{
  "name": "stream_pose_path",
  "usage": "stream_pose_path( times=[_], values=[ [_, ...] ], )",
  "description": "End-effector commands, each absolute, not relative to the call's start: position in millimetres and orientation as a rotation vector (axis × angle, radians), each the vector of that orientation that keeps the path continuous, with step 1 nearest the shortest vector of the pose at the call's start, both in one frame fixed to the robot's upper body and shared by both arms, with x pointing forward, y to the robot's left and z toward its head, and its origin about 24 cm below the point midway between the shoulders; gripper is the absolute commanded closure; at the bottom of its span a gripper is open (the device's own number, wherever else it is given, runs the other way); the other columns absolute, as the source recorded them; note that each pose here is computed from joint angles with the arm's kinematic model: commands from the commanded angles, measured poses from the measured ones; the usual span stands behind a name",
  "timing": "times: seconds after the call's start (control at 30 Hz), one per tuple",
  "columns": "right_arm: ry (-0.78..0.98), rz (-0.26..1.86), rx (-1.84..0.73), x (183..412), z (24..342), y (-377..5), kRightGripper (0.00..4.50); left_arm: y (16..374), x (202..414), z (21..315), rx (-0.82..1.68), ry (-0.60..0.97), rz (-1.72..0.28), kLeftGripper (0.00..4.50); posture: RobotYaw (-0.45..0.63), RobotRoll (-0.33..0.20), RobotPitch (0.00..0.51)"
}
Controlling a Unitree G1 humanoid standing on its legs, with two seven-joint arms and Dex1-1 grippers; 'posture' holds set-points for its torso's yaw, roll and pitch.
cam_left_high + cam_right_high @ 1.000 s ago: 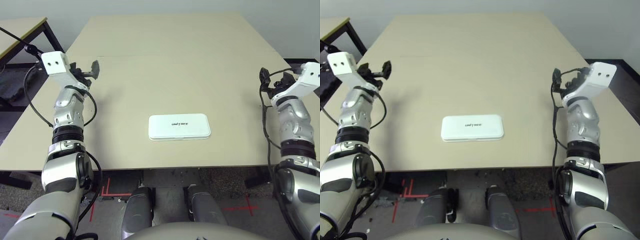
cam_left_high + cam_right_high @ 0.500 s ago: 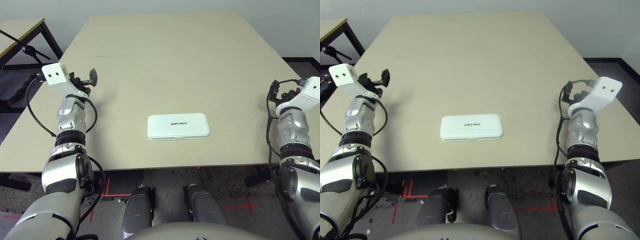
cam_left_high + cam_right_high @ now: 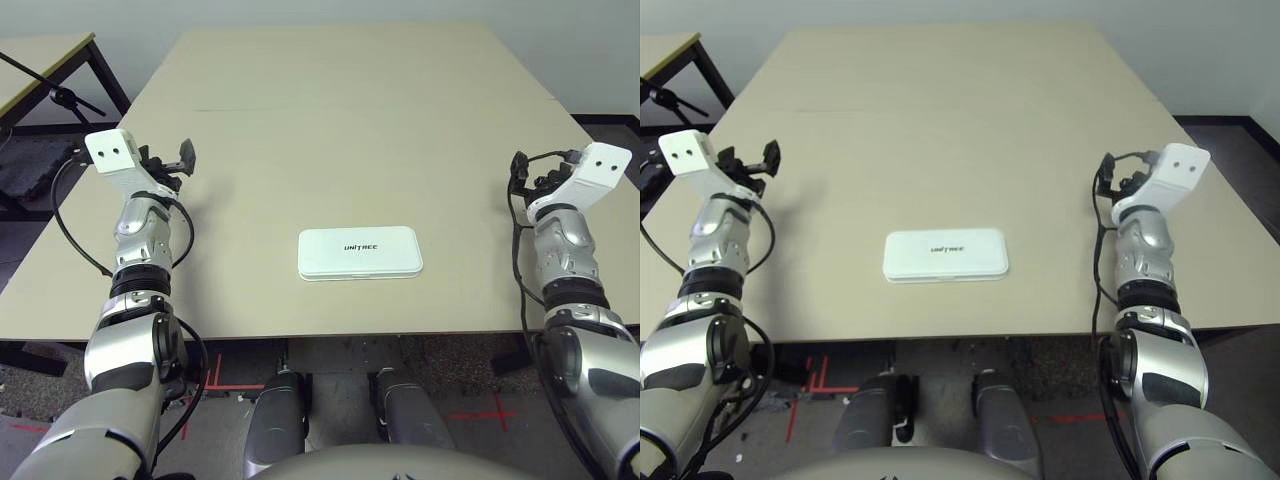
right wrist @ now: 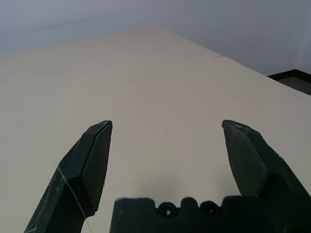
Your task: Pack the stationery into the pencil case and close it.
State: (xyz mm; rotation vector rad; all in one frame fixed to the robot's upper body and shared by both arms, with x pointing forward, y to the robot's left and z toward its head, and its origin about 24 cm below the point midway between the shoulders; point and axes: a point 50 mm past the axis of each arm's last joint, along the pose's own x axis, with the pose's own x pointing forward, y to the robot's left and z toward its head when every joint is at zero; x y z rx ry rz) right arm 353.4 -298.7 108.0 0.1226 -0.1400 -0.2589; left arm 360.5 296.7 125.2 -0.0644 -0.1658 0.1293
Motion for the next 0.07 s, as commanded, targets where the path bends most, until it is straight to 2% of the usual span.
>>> stream_pose_path(
  times=[0.03, 0.07],
  values=[
    [-0.142, -0.258, 0.11, 354.4, 108.8, -299.4, 0.0, 293.3, 362.1, 127.4, -0.062, -0.177, 0.112, 0.05, -0.12, 0.0, 0.08],
    [-0.142, -0.259, 0.111, 354.2, 108.3, -299.3, 0.0, 292.9, 362.4, 127.9, -0.061, -0.178, 0.11, 0.05, -0.12, 0.0, 0.08]
  ],
)
